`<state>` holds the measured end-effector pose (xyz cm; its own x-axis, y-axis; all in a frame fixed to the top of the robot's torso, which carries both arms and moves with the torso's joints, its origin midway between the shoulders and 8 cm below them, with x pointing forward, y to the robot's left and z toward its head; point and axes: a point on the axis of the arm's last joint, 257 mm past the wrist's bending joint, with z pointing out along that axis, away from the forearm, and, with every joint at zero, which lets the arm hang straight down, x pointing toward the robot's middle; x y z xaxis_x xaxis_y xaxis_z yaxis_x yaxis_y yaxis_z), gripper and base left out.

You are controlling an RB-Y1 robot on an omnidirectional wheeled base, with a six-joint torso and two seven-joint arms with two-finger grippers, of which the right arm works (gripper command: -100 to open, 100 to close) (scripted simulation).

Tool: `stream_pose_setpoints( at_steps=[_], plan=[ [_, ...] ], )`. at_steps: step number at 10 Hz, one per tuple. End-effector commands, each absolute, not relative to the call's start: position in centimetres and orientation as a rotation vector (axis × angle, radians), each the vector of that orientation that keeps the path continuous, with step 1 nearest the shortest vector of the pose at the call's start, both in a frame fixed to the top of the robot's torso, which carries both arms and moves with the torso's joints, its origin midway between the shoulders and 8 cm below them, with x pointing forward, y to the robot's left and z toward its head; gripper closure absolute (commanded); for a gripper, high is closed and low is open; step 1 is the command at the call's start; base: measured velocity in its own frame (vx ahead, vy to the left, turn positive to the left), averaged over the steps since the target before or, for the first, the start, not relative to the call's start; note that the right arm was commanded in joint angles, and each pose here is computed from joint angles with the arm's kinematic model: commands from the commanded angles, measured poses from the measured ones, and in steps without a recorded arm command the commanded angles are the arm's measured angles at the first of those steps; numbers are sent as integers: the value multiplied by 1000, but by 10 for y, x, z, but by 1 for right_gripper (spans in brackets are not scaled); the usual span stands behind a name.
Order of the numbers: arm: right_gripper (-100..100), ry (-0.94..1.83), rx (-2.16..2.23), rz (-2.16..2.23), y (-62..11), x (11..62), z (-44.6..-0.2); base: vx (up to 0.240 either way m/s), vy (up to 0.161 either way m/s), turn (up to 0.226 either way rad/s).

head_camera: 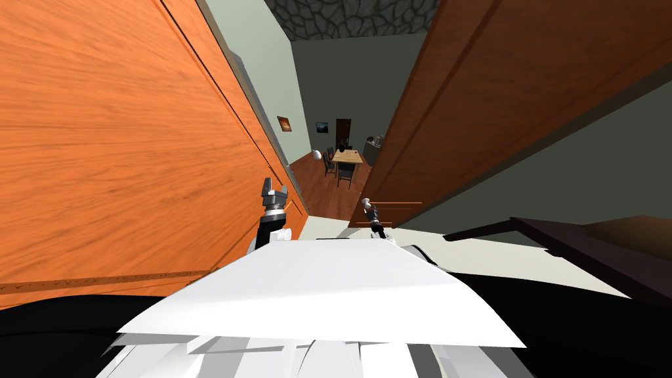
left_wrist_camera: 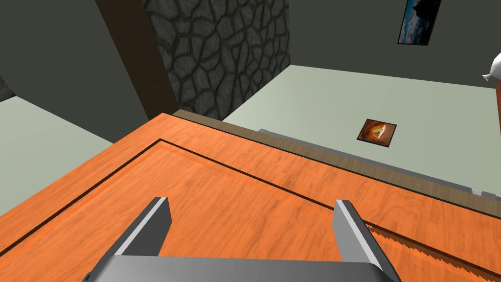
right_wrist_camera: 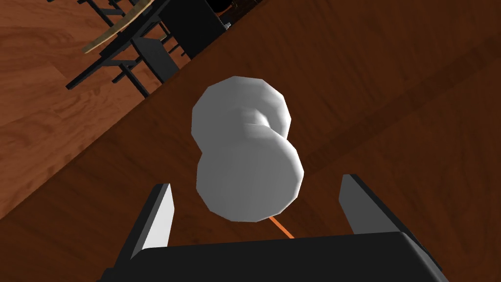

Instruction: Pull the door open

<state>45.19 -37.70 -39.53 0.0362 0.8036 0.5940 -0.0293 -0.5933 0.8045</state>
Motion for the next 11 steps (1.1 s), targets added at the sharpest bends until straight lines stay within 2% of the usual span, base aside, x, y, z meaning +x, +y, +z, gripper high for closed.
stream_pose_setpoints(
  at_steps=[1,11],
  plan=[
    [-100,764,1691,1658,-375,453,-395,-52,-15,3],
    [-100,534,1877,1860,-351,468,-394,-56,-17,-1]
  ],
)
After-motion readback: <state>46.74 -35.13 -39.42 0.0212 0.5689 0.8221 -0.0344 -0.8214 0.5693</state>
